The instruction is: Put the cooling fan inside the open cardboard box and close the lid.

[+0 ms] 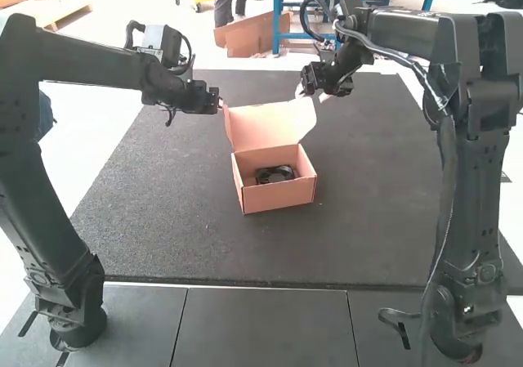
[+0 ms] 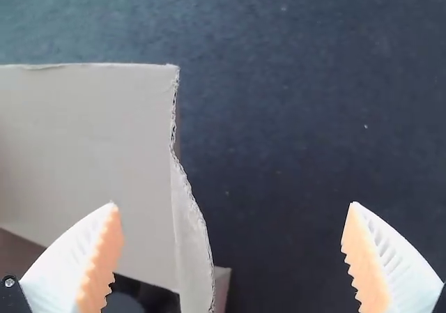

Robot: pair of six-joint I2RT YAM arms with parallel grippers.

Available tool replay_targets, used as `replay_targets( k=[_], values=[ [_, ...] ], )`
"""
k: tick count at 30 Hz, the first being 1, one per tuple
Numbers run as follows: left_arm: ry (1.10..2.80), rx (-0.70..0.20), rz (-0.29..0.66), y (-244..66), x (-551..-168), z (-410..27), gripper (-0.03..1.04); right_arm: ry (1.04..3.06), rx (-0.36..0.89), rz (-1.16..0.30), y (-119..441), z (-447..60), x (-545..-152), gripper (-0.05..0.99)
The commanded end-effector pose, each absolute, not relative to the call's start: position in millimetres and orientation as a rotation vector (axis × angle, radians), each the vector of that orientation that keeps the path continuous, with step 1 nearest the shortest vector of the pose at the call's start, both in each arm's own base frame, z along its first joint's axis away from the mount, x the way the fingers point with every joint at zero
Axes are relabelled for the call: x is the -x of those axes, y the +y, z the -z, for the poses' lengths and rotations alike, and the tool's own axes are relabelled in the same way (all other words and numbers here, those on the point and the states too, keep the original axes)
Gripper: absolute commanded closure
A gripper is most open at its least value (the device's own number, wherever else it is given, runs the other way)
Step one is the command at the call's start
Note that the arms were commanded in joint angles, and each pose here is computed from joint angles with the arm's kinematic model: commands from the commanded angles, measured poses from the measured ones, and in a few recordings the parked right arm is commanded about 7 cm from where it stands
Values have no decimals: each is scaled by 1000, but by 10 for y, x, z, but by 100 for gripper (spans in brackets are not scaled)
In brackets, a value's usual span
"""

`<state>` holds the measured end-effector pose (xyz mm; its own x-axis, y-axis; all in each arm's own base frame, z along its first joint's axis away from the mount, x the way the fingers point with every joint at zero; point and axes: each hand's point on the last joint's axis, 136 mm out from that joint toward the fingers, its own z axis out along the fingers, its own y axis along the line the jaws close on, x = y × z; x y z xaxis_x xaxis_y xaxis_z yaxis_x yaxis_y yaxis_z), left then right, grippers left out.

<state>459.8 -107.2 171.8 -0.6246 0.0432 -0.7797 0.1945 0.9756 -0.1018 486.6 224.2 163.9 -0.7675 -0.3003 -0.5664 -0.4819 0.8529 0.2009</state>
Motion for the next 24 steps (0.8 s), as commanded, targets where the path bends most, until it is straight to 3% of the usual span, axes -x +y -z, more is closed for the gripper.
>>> replay_targets(
  k=[1,9,12,17,24],
  values=[
    [2209,-176,232,-1109,-4658,-1845,4,2473,583,-484,2282,-1700,-4908,24],
    [2209,-205,248,-1237,-4627,-1838,4,2479,584,-496,2302,-1672,-4901,32],
    [2209,-210,252,-1266,-4619,-1838,4,2477,591,-511,2320,-1677,-4891,40],
    [2211,-212,253,-1272,-4615,-1835,4,2478,600,-522,2354,-1664,-4875,41],
    [2217,-212,252,-1270,-4606,-1823,4,2473,612,-526,2382,-1667,-4865,65]
  ],
)
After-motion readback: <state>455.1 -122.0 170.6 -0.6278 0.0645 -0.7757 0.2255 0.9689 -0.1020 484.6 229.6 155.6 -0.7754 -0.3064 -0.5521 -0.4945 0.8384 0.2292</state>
